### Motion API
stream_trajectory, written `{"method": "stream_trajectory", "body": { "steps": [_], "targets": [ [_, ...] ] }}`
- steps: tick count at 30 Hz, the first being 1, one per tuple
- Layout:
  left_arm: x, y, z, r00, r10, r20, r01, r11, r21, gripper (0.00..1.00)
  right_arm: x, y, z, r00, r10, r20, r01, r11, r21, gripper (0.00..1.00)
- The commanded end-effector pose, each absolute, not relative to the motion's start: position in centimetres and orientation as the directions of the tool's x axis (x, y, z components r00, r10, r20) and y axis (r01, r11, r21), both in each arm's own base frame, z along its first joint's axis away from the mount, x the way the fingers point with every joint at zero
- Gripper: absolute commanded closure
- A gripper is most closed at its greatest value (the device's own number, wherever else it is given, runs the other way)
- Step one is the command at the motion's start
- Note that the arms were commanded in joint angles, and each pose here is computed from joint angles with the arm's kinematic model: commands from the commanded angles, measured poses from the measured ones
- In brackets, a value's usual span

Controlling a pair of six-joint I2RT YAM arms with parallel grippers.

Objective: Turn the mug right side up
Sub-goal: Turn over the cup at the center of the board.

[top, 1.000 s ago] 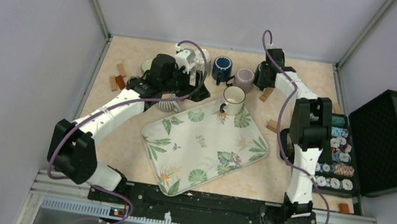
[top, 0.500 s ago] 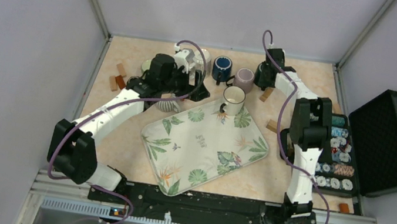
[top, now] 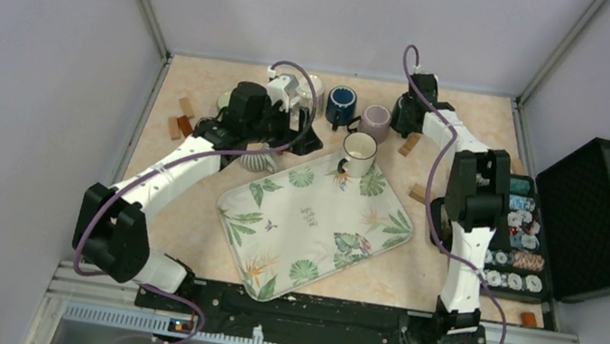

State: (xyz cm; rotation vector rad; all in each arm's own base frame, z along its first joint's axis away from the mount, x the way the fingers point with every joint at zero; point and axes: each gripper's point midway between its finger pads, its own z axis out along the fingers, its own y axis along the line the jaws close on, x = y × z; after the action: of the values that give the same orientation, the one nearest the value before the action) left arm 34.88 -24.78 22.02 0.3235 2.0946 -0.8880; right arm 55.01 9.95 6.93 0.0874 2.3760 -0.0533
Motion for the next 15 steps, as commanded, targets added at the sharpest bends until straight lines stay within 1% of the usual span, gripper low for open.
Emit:
{"method": "stream_trajectory", "body": {
  "steps": [1, 6, 9, 11, 15],
  "targets": [
    [35.3, -25.1, 23.0, -0.601, -0.093, -0.794, 0.533, 0.694, -0.485, 0.02, 56.9, 10.1, 11.5, -0.632, 0.065, -0.772, 0.076, 0.997, 0.022, 0.73],
    [35.3, -25.1, 23.0, -0.604, -0.095, -0.791, 0.533, 0.690, -0.490, 0.02, 56.9, 9.9, 11.7, -0.629, 0.064, -0.775, 0.081, 0.997, 0.017, 0.73],
    [35.3, -25.2, 23.0, -0.606, -0.096, -0.789, 0.536, 0.685, -0.494, 0.02, 56.9, 9.8, 11.9, -0.625, 0.064, -0.778, 0.085, 0.996, 0.014, 0.75],
    [35.3, -25.2, 23.0, -0.608, -0.098, -0.788, 0.536, 0.682, -0.498, 0.02, 57.0, 9.8, 12.1, -0.622, 0.064, -0.780, 0.086, 0.996, 0.013, 0.81],
    [35.2, -25.4, 22.9, -0.618, -0.101, -0.780, 0.536, 0.672, -0.511, 0.02, 57.0, 9.6, 12.9, -0.609, 0.066, -0.790, 0.093, 0.996, 0.012, 0.97]
  ]
}}
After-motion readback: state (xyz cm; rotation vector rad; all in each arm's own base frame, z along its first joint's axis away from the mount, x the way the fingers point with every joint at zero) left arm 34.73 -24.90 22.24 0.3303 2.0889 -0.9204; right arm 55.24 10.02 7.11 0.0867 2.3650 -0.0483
